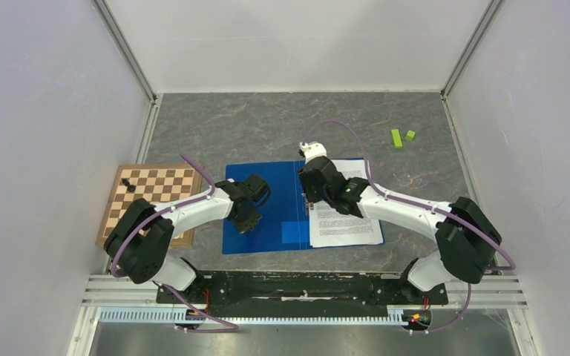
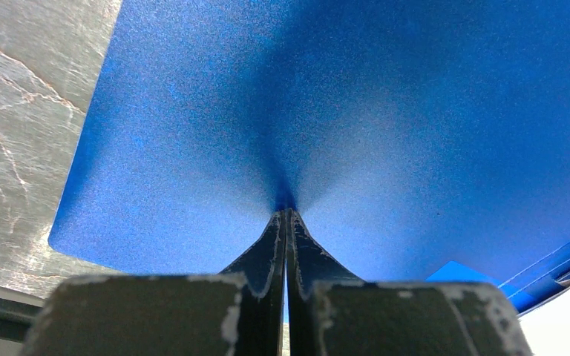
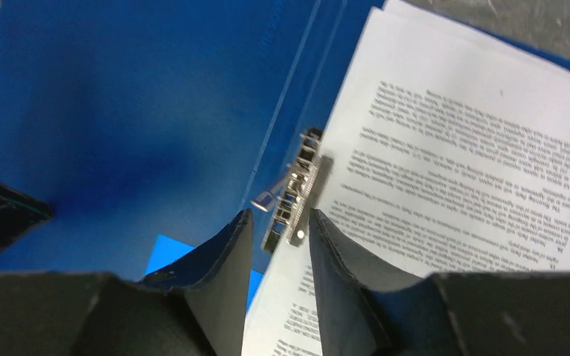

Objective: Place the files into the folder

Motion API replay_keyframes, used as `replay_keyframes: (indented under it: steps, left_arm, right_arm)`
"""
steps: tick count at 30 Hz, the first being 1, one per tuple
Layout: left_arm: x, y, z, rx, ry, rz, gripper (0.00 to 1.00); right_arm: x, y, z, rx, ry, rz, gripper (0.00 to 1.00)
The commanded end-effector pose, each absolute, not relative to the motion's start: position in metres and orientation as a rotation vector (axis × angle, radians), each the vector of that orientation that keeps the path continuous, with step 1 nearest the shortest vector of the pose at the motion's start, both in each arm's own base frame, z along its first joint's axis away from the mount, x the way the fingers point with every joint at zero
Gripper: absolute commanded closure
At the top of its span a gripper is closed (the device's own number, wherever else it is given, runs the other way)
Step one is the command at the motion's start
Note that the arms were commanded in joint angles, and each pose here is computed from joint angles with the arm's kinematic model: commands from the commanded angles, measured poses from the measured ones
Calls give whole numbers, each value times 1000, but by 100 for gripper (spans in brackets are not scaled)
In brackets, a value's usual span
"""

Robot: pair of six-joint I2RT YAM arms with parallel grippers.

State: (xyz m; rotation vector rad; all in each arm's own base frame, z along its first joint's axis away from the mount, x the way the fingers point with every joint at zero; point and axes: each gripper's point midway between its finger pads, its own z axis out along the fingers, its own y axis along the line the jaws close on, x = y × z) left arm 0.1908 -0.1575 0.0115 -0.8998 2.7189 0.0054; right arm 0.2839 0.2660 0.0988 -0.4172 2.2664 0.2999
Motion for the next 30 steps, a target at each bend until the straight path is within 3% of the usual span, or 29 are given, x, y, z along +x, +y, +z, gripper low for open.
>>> replay_keyframes:
  steps: [1,5,17,30]
  left_arm:
    - [178,-148,-6,-950,2733,109,98]
    - [179,-149,-5,-946,2731,104,98]
    - [178,-148,-6,-952,2733,111,98]
    - [180,-153,-3,-953,2740,80,98]
  right_arm:
    - [299,280,115,-465,2218,191,62]
    - [309,291,114,-496,2218,133,60]
    - [297,299,97,-592,2240,22,77]
    - [280,279,75,-626,2276,-45,88]
